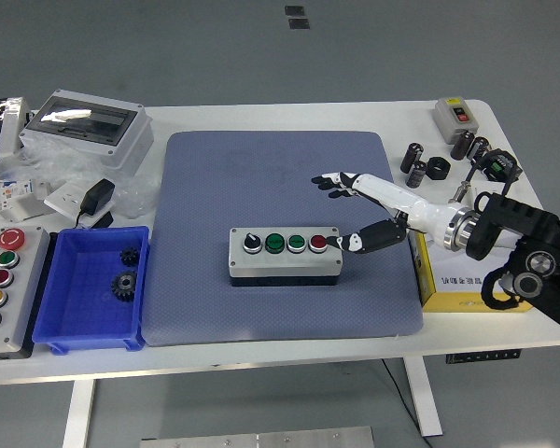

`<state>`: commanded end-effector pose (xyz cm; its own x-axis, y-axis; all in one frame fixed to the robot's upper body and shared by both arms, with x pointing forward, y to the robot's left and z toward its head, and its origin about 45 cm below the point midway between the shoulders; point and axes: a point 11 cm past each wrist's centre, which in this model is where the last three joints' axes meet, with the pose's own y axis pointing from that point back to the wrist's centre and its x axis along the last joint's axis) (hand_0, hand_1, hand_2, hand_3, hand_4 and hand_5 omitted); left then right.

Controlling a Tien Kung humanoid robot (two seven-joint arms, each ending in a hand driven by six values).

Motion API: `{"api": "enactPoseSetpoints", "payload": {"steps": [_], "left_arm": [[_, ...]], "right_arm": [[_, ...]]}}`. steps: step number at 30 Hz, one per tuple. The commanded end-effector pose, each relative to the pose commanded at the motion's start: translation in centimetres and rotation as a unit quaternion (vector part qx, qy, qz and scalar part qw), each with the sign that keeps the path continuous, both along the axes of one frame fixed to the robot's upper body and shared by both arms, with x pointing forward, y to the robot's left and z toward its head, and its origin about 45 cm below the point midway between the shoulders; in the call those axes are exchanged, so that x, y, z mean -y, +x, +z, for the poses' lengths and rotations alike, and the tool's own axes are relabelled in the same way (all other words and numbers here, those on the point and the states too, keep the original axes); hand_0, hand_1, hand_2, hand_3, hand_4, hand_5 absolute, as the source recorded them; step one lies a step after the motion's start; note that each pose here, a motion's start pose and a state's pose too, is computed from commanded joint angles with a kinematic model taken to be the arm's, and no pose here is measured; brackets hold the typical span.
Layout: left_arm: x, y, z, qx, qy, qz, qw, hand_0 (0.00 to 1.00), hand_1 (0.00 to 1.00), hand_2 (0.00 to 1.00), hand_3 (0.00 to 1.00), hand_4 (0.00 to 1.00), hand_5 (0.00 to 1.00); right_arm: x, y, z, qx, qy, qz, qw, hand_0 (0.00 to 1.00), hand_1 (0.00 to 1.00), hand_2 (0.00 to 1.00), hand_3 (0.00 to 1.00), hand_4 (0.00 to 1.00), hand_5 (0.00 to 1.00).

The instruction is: Pick up the button,place it on the desk,press the button,press the button

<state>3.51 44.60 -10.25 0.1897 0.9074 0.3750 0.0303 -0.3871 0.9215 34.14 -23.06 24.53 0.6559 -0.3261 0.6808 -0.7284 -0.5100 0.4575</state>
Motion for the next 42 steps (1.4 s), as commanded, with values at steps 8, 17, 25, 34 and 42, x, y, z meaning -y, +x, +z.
{"api": "enactPoseSetpoints", "payload": {"steps": [8, 17, 25, 34, 42], "left_arm": [[0.0, 0.02, 0.0, 0.000, 0.000, 0.000, 1.000, 0.602, 0.600, 0.532, 0.607, 0.635, 0.183], [0.0, 0.05, 0.0, 0.000, 0.000, -0.001, 1.000, 0.602, 0.600, 0.531, 0.605, 0.629, 0.178], [0.1, 0.05, 0.0, -0.001, -0.001, -0.001, 1.000, 0.602, 0.600, 0.531, 0.603, 0.624, 0.173], [0.1, 0.14, 0.0, 0.000, -0.001, -0.001, 1.000, 0.603, 0.600, 0.527, 0.603, 0.621, 0.172], [0.0, 0.18, 0.0, 0.000, 0.000, -0.002, 1.000, 0.602, 0.600, 0.527, 0.602, 0.621, 0.172]], "right_arm": [[1.3, -0.7, 0.9, -0.059, -0.095, 0.010, 0.994, 0.801, 0.822, 0.859, 0.942, 0.764, 0.159], [-0.2, -0.6, -0.7, -0.092, -0.111, 0.037, 0.989, 0.015, 0.151, 0.301, 0.773, 0.293, 0.037], [-1.3, 0.2, -0.7, -0.083, -0.098, 0.037, 0.991, 0.002, 0.125, 0.280, 0.771, 0.273, 0.023], [-2.0, 0.9, -0.7, -0.074, -0.090, 0.033, 0.993, 0.002, 0.113, 0.254, 0.767, 0.270, 0.036], [-2.5, 1.3, -1.5, -0.075, -0.090, 0.029, 0.993, 0.002, 0.109, 0.252, 0.765, 0.269, 0.037]]}}
